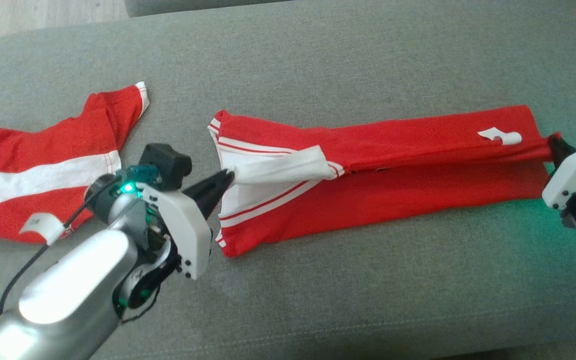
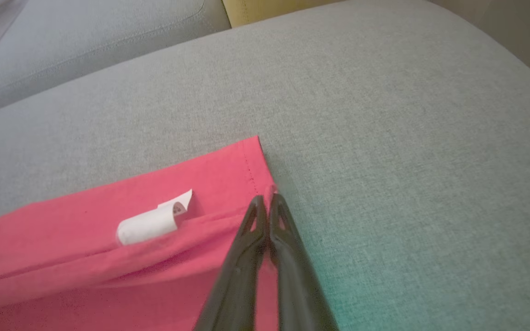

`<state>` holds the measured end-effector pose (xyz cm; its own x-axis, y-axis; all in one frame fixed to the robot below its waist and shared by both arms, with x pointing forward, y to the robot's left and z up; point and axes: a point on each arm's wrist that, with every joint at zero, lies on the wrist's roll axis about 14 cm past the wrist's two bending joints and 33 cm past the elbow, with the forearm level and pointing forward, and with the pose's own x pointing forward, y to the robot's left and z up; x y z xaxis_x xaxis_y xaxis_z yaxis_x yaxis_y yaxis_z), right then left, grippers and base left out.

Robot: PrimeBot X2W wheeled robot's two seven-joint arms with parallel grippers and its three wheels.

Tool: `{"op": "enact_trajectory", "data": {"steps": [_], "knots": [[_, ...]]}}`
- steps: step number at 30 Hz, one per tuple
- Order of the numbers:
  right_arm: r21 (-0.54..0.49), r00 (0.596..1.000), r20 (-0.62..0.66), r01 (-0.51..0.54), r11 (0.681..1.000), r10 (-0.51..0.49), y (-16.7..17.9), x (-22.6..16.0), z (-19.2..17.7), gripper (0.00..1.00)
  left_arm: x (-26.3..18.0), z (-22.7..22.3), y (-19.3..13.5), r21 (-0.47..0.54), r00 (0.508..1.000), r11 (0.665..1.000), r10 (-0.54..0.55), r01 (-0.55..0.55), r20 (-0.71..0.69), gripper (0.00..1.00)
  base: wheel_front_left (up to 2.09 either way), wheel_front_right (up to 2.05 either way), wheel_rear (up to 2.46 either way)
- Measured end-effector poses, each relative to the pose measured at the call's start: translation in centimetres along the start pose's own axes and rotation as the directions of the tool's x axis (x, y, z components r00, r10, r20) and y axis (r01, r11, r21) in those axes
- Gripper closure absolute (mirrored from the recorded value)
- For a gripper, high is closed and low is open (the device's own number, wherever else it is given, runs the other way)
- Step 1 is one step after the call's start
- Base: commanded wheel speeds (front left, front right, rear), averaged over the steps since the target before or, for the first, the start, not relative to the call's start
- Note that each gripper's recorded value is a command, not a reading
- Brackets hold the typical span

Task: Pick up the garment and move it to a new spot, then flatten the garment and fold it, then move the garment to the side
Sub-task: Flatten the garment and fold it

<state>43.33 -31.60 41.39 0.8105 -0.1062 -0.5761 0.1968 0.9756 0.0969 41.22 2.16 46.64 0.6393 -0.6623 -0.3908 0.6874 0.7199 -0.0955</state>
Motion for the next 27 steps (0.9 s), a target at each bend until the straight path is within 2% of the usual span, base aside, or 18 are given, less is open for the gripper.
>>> {"op": "enact_trajectory", "data": {"steps": [3, 10, 11, 12, 13, 17, 21, 24, 27], "knots": [[-0.05, 0.999, -0.034, 0.009, 0.999, -0.011, -0.5, -0.2, -0.9, 1.0, -0.1, -1.0, -0.6, -0.016, 0.999, 1.0, -0.019, 0.019, -0.034, 1.0, 0.0, 0.0, 0.0], [-0.084, 0.994, -0.103, 0.019, 0.996, -0.027, -1.1, -0.1, -2.2, 1.0, 0.1, -3.1, -1.1, -0.061, 0.994, 0.997, -0.045, 0.039, -0.097, 1.0, 0.0, 0.0, 0.0], [-0.087, 0.994, -0.107, 0.026, 0.996, -0.035, -1.4, -0.2, -2.3, 0.2, 0.2, -3.4, -1.1, -0.065, 0.993, 0.997, -0.046, 0.039, -0.108, 1.0, 0.0, 0.0, 0.0], [-0.083, 0.993, -0.107, 0.039, 0.996, -0.048, -1.9, -0.3, -2.4, 0.0, 0.2, -3.7, -1.2, -0.073, 0.992, 0.997, -0.048, 0.039, -0.12, 0.45, 0.0, 0.0, 0.0], [-0.083, 0.992, -0.112, 0.048, 0.995, -0.058, -2.2, -0.4, -2.5, 0.0, 0.2, -4.0, -1.3, -0.077, 0.991, 0.996, -0.048, 0.039, -0.126, 0.0, 0.0, 0.0, 0.0], [-0.044, 0.993, -0.095, 0.068, 0.997, -0.072, -2.9, -0.8, -2.2, 0.0, 0.2, -4.4, -1.3, -0.066, 0.99, 0.997, -0.04, 0.031, -0.135, 0.0, 0.0, 0.0, 0.0], [-0.069, 0.996, 0.031, 0.087, 0.994, -0.085, -3.2, -1.3, 1.0, 0.0, 0.3, -2.9, -0.2, -0.053, 0.998, 0.998, 0.021, -0.025, -0.059, 0.0, 0.0, 0.0, 0.0], [-0.012, 0.985, 0.161, 0.071, 0.997, -0.068, -2.2, -1.9, 3.8, 0.0, 0.2, 0.1, 2.2, -0.078, 0.986, 0.987, 0.147, -0.142, 0.074, 0.0, 0.0, 0.0, 0.0], [0.02, 0.953, 0.304, 0.002, 1.0, -0.008, 0.6, -2.8, 6.6, 0.0, -0.4, 4.1, 3.5, -0.143, 0.938, 0.965, 0.248, -0.218, 0.242, 0.0, 0.0, 0.0, 0.0]]}}
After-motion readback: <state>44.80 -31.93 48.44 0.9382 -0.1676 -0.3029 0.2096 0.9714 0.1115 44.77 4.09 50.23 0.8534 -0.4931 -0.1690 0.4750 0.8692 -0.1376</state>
